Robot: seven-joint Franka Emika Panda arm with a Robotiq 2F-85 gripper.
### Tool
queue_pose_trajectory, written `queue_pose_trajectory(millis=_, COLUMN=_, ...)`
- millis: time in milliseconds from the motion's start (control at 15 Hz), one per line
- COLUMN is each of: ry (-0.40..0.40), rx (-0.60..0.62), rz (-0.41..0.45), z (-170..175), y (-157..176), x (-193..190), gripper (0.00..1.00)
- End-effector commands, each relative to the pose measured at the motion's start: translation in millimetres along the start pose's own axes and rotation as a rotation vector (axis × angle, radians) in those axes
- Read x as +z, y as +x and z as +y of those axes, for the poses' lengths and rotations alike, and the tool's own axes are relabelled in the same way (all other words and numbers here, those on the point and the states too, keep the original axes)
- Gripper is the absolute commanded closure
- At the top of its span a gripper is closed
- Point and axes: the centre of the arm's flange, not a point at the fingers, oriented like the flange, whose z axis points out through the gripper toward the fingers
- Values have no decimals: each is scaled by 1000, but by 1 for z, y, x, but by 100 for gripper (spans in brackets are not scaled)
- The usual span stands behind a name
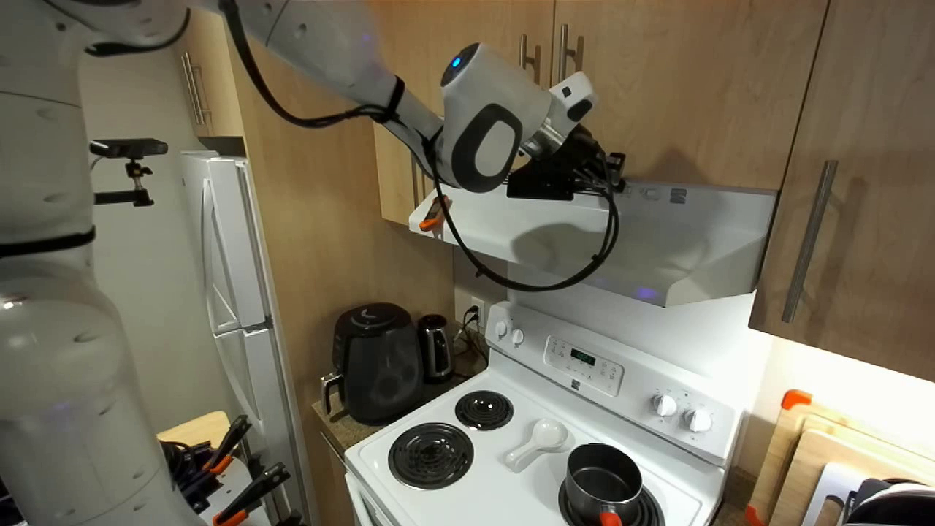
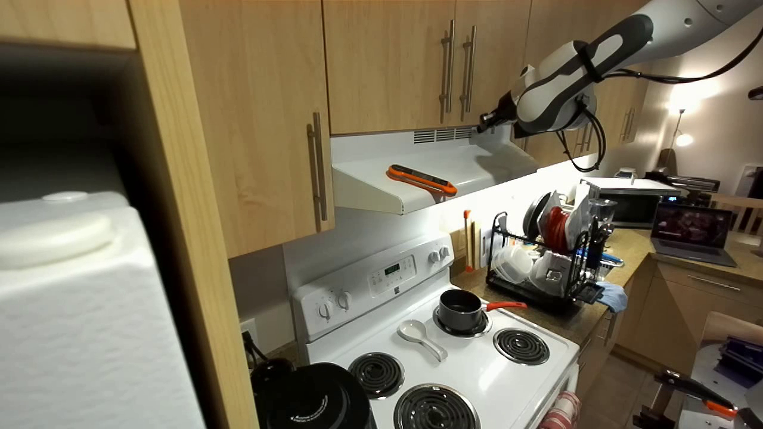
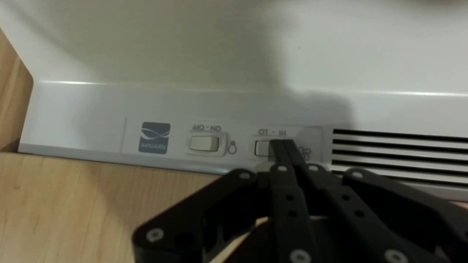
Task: Flip the switch on the white object.
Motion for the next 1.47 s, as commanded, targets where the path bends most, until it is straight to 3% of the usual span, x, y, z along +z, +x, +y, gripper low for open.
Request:
queue_pose_trajectory(millis=0, ry=7, rx=-7, rz=-5, z=1, y=0, x=11, gripper=100)
queue_pose_trajectory(millis=733, ry=-10, rx=-31, rz=34, z=4, y=-1, x=22, gripper=100)
queue_pose_trajectory(millis=1400, ry=4, rx=-17, rz=13, z=5, y=-1, x=40, gripper=100)
